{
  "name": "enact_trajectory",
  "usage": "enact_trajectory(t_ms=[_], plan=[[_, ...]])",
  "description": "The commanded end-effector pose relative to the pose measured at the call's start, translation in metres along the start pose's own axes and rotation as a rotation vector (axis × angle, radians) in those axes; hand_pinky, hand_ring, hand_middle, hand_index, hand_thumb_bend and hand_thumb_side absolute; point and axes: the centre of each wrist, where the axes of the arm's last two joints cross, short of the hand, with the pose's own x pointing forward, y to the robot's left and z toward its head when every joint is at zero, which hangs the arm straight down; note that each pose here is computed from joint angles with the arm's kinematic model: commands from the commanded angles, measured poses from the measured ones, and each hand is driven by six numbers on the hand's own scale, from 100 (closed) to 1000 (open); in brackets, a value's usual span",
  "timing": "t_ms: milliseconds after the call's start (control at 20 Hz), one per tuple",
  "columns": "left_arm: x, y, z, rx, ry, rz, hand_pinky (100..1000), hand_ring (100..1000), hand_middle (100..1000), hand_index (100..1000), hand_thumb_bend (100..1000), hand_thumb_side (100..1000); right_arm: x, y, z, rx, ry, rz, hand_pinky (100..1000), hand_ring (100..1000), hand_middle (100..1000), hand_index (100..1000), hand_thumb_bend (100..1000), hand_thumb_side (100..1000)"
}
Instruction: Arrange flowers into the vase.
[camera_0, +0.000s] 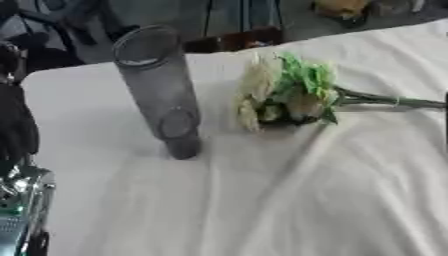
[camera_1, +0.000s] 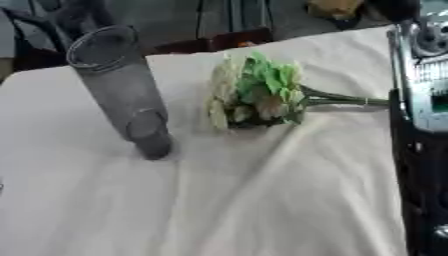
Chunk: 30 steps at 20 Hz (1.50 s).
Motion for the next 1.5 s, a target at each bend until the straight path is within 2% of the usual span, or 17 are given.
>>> enact_trajectory(t_ms=[50,100,150,350,400,450,500,700,850,1200,1500], plan=[[0.004,0.003,-0.004,-0.014,-0.019,-0.008,674,837,934,1000,100,1000,-0.005,-0.006,-0.008,0.031,-0.009,0.074,839,869,776,923,595,1000],[0.004,0.003,-0.003,-0.015,-0.016,-0.011,674,837,934,1000,100,1000,-0.007,-0.007,-0.012,0.07,0.002,0.096,839,869,776,923,595,1000],[0.004,0.004,-0.003,-0.017,-0.014,-0.013,674,837,934,1000,100,1000,-0.01,-0.008,-0.016,0.116,0.018,0.119,869,904,816,949,664,1000],[0.004,0.003,-0.002,-0.023,-0.011,-0.011,674,837,934,1000,100,1000,-0.02,-0.016,-0.027,0.305,0.066,0.227,876,919,841,968,692,995],[0.004,0.002,-0.002,-0.023,-0.011,-0.008,674,837,934,1000,100,1000,-0.024,-0.017,-0.027,0.343,0.076,0.249,882,929,858,976,714,920],[0.004,0.002,-0.002,-0.025,-0.011,-0.007,674,837,934,1000,100,1000,-0.028,-0.018,-0.027,0.384,0.084,0.269,882,929,858,976,714,920],[0.004,0.002,-0.002,-0.027,-0.01,-0.005,673,837,934,1000,100,1000,-0.032,-0.017,-0.028,0.425,0.095,0.285,887,935,864,976,734,855],[0.004,0.002,-0.001,-0.028,-0.006,-0.004,673,837,934,1000,100,1000,-0.05,-0.012,-0.026,0.56,0.15,0.318,904,959,891,985,801,755],[0.004,0.002,-0.001,-0.03,-0.005,-0.004,673,837,934,1000,100,1000,-0.065,-0.009,-0.019,0.67,0.193,0.338,915,981,918,1000,843,687],[0.003,0.002,0.0,-0.029,-0.001,-0.004,672,837,934,1000,100,1000,-0.1,-0.01,0.002,0.881,0.278,0.351,920,993,941,1000,854,646],[0.003,0.003,0.0,-0.027,0.001,-0.006,672,837,933,1000,100,1000,-0.124,-0.022,0.035,0.962,0.349,0.368,915,988,937,1000,844,616]])
